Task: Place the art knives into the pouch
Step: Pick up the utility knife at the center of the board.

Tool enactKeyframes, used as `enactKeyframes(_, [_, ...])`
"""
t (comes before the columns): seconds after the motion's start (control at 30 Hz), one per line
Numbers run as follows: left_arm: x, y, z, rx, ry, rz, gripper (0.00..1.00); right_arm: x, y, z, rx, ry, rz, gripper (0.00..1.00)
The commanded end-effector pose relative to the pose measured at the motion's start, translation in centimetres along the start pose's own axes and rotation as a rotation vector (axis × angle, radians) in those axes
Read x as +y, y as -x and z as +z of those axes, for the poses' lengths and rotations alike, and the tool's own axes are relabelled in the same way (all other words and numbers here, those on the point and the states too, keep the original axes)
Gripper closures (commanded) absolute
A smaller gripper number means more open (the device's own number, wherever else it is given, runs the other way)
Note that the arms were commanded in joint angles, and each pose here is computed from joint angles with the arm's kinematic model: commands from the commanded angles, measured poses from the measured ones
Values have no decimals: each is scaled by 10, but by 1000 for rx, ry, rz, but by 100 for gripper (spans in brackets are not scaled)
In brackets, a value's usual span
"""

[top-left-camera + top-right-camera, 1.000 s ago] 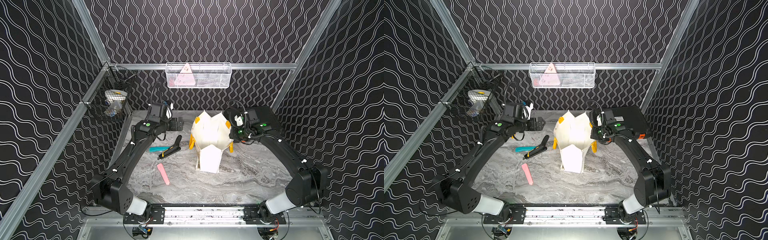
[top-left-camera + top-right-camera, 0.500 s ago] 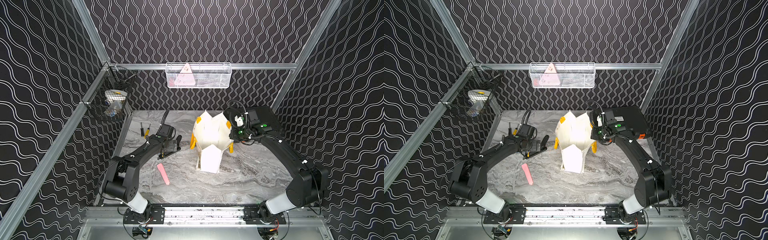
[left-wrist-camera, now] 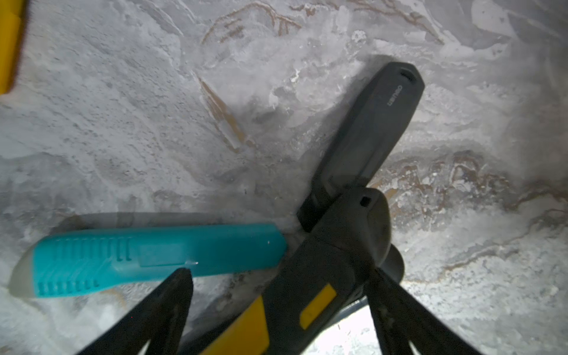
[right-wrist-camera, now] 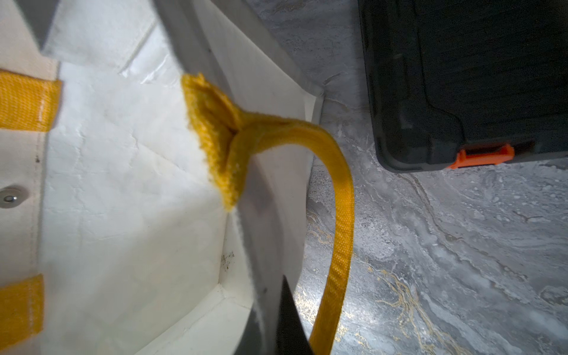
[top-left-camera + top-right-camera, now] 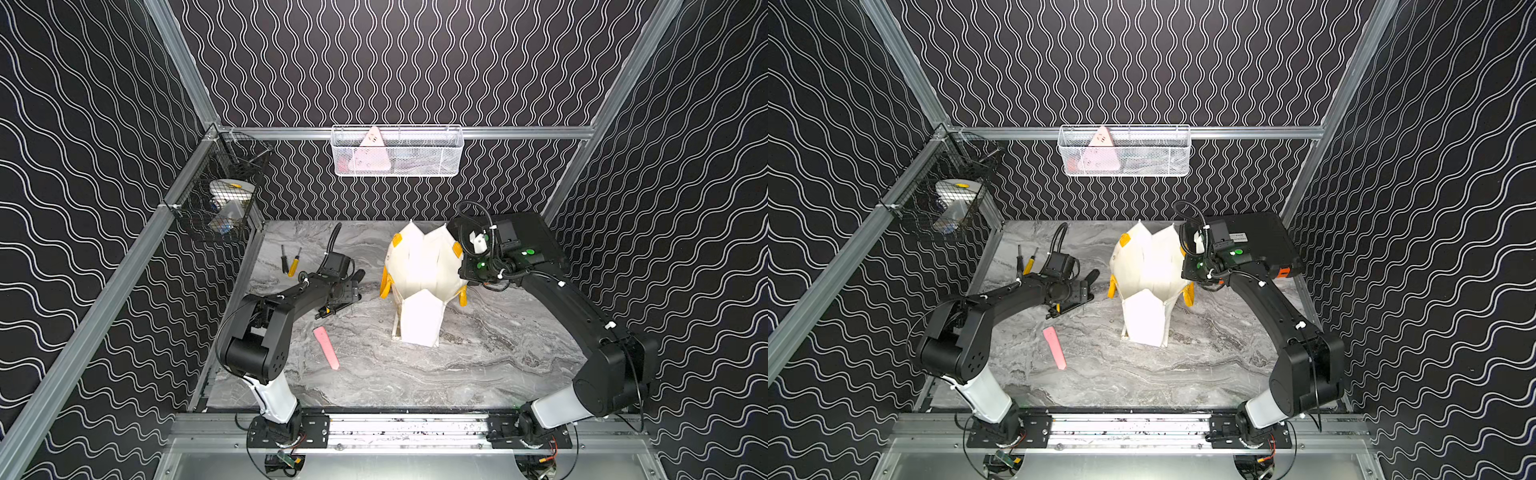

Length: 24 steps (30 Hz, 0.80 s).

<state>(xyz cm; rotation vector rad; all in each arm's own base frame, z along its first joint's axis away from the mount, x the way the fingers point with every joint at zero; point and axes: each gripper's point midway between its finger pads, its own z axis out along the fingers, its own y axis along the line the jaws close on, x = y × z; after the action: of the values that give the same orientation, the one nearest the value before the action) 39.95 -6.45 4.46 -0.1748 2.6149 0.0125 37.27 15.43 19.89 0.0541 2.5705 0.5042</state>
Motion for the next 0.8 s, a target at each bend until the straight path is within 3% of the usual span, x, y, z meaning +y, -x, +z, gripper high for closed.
enactKeyframes(0.0, [-6,-1,-2,-3,-41,-25,9,3,5,-2,-23,9,-10,100])
enactKeyframes(0.17, [-11,-3,-3,6,-74,-30,20,3,5,0,-20,6,-13,100])
enactKeyframes(0.33, [-16,-6,0,25,-97,-31,39,2,5,0,-19,6,-12,100])
enactKeyframes(0.77, [-20,-15,10,61,-117,-31,57,3,5,0,-18,9,-11,100])
